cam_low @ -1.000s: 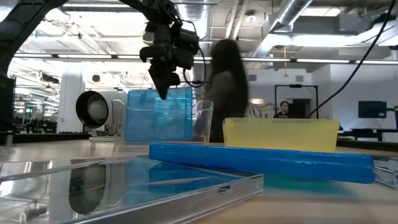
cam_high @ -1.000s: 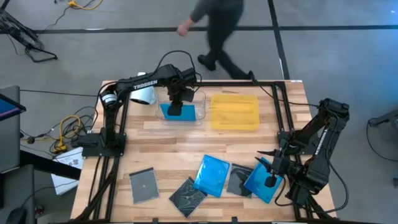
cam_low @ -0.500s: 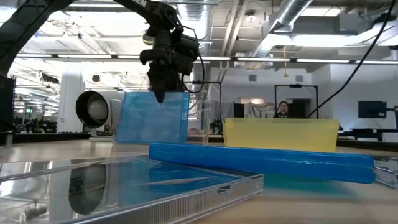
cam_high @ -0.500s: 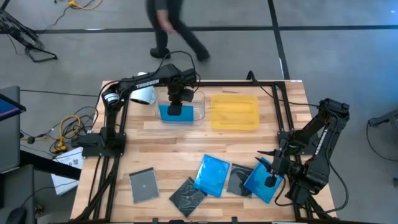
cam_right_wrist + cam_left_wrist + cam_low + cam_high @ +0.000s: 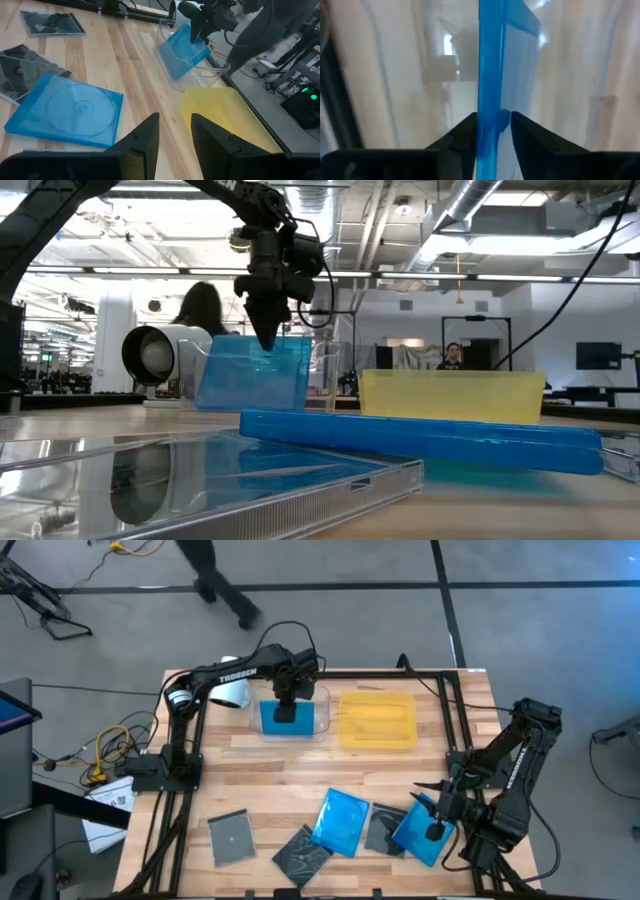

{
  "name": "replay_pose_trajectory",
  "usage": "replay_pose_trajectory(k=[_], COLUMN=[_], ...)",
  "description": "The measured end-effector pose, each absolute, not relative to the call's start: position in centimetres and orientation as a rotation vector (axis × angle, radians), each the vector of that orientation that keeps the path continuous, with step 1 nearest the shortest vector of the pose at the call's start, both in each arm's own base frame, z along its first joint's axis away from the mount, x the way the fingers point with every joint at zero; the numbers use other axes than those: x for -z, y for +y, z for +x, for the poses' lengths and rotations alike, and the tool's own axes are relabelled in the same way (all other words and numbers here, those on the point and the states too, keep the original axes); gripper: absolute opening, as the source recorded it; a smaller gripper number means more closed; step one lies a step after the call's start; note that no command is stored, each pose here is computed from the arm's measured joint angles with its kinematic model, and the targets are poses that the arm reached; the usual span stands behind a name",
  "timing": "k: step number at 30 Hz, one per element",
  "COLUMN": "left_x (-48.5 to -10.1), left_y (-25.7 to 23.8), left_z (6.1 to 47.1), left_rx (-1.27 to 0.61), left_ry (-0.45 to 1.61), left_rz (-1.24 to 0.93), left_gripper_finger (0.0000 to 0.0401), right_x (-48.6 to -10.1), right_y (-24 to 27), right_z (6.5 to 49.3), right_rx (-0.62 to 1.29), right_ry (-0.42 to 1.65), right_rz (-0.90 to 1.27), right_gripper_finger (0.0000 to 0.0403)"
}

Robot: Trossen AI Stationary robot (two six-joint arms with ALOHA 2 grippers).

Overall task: Pick & place jewel cases by type
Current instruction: Put the left blue CD case into the transparent bin, then put the left black CD case into the yellow bin

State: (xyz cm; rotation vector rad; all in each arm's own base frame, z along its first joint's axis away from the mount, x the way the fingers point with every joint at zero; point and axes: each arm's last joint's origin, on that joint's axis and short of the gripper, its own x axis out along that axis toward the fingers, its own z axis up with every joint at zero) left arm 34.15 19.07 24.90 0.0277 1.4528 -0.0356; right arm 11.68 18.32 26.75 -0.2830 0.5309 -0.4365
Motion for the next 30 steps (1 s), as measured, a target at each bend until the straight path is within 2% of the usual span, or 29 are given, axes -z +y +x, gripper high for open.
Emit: replay_pose_trajectory(k=[8,30], left_x=[-24.92,-24.91], left_y=[18.78,19.03], left_z=[34.49,34.35], left_rx=[0.016,-0.084], left_ry=[1.445,1.489], left_rz=[0.036,0.059], left_gripper_finger=[0.0158,0.0161], right_x=[-26.75,-26.75], right_y=[18.32,18.32], right_z=[11.68,11.68], right_rx=[0.437,0.436], right_ry=[0.531,0.531], right_rz=[-0.283,-0.283], right_gripper_finger=[0.0107,0.0107])
